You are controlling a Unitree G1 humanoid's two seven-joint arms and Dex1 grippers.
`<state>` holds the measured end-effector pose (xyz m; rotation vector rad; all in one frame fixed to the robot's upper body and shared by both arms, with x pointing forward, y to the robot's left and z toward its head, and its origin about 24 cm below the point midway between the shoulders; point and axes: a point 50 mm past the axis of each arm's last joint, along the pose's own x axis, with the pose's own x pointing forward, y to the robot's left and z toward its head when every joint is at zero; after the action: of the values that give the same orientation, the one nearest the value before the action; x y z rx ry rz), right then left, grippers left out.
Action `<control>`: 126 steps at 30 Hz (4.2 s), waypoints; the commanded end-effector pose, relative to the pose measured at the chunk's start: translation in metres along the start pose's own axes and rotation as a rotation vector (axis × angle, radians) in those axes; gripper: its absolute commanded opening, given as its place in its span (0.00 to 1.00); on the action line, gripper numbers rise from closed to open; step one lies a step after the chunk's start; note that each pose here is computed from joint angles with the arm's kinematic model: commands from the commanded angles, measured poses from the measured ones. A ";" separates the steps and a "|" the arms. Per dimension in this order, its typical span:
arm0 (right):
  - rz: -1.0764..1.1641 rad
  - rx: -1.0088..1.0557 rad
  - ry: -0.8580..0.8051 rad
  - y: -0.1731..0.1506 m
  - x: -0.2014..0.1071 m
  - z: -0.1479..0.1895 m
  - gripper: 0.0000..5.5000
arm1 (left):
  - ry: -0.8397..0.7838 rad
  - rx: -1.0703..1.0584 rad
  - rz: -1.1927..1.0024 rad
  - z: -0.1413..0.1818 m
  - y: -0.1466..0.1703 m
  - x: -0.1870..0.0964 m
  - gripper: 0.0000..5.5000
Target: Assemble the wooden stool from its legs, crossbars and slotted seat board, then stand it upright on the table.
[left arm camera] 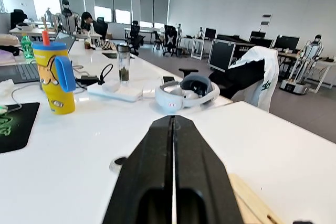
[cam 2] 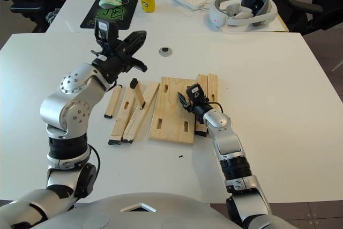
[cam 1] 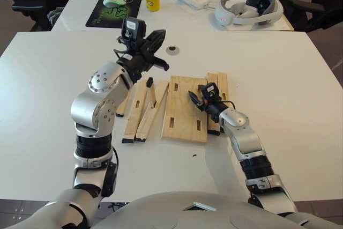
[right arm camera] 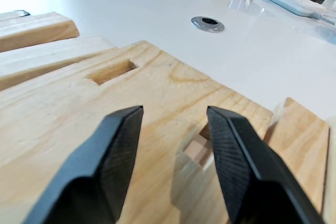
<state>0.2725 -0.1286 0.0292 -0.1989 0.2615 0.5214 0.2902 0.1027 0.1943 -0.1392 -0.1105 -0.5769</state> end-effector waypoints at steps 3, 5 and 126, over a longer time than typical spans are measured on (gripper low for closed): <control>0.028 0.003 0.118 0.006 -0.002 -0.022 0.41 | 0.000 -0.008 0.009 -0.002 -0.002 0.001 0.00; 0.037 -0.004 0.120 0.006 -0.002 -0.022 0.41 | 0.059 -0.010 0.025 -0.013 -0.001 0.000 0.00; -0.213 -0.026 -0.001 -0.027 -0.020 0.006 0.41 | 0.771 -0.114 0.124 -0.101 -0.017 -0.113 0.71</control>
<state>0.2677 -0.1620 0.0442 -0.2409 0.2156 0.2881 0.1915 0.1313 0.0837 -0.0169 0.6726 -0.5262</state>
